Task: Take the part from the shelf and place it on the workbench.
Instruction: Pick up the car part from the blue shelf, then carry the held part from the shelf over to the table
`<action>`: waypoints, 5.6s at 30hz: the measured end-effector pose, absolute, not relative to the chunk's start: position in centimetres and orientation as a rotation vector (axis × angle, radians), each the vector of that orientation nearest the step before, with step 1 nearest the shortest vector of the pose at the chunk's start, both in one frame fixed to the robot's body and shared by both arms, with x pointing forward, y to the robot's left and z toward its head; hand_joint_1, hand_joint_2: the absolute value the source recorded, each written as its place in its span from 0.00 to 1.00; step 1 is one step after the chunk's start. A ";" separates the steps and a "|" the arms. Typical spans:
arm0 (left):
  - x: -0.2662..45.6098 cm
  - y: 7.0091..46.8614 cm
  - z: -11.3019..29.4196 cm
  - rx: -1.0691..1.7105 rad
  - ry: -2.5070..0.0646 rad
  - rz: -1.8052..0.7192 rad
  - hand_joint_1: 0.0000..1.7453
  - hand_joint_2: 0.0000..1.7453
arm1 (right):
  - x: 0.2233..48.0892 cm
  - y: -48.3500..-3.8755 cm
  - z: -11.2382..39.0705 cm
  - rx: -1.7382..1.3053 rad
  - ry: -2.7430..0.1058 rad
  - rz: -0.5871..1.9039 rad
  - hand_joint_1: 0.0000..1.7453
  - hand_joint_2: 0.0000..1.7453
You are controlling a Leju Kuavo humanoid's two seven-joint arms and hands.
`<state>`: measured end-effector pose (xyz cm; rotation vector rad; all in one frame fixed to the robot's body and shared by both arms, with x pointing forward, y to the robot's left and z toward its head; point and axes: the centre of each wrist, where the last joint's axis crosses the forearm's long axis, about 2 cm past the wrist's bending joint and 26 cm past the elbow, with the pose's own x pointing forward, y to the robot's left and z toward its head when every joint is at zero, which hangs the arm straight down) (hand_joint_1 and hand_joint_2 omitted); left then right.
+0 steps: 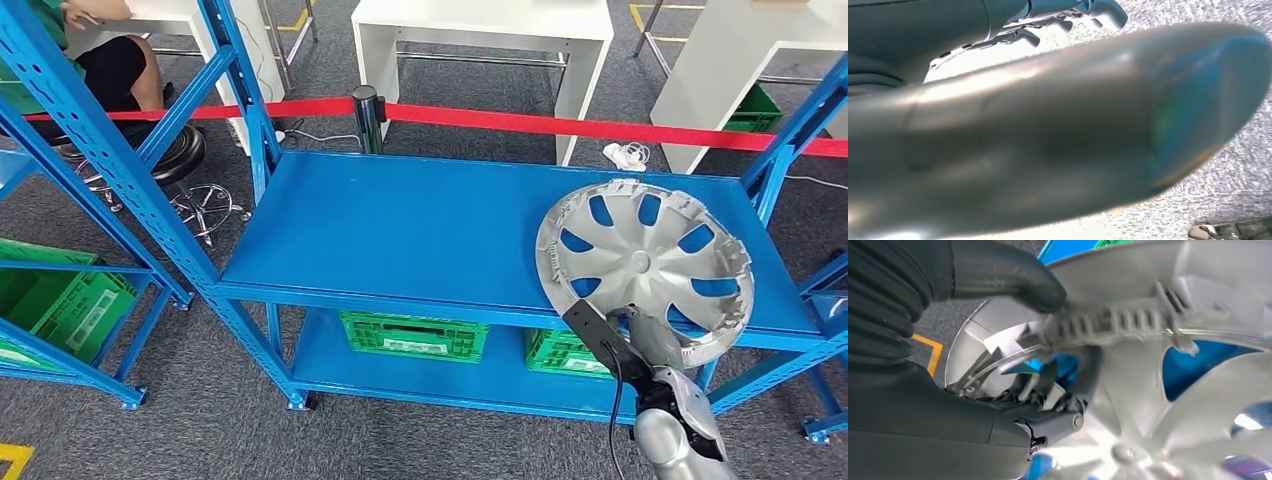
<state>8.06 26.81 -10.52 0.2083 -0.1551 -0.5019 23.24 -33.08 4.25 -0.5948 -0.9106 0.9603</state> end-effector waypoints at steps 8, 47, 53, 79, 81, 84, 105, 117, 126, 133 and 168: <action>8.2 26.7 -10.5 0.209 -0.160 -0.499 0.00 0.00 | 23.2 -33.1 4.3 -0.592 -0.894 0.966 1.00 1.00; 7.2 26.1 -10.6 0.206 -0.204 -0.491 0.00 1.00 | 24.5 -27.8 12.0 -0.808 -1.861 0.838 1.00 1.00; 7.2 26.1 -10.6 0.207 -0.212 -0.492 0.00 1.00 | 26.3 -25.6 15.3 -0.850 -2.037 0.830 1.00 1.00; 7.1 25.7 -10.6 0.225 -0.221 -0.451 0.00 1.00 | 28.6 -19.6 21.7 -0.924 -2.406 0.842 1.00 1.00; 7.1 25.6 -10.6 0.222 -0.227 -0.442 0.00 1.00 | 28.5 -19.4 21.6 -0.924 -2.403 0.845 1.00 1.00; 7.1 25.5 -10.6 0.218 -0.237 -0.433 0.00 1.00 | 28.3 -19.2 21.5 -0.926 -2.398 0.846 1.00 1.00; 7.0 25.2 -10.6 0.206 -0.220 -0.421 0.00 1.00 | 27.4 -19.1 20.6 -0.974 -2.351 0.858 1.00 1.00; 7.5 25.1 -10.5 0.205 -0.212 -0.402 0.00 1.00 | 28.3 -18.7 21.3 -0.970 -2.331 0.911 1.00 1.00; 7.2 25.1 -10.5 0.204 -0.205 -0.377 0.00 1.00 | 28.9 -18.3 21.7 -0.953 -2.343 0.912 1.00 1.00; 7.5 25.3 -10.5 0.207 -0.218 -0.364 0.00 1.00 | 29.6 -17.9 22.1 -0.925 -2.360 0.902 1.00 1.00; 7.8 26.3 -10.5 0.220 -0.212 -0.384 0.00 1.00 | 29.0 -16.9 21.1 -0.921 -2.302 0.926 1.00 1.00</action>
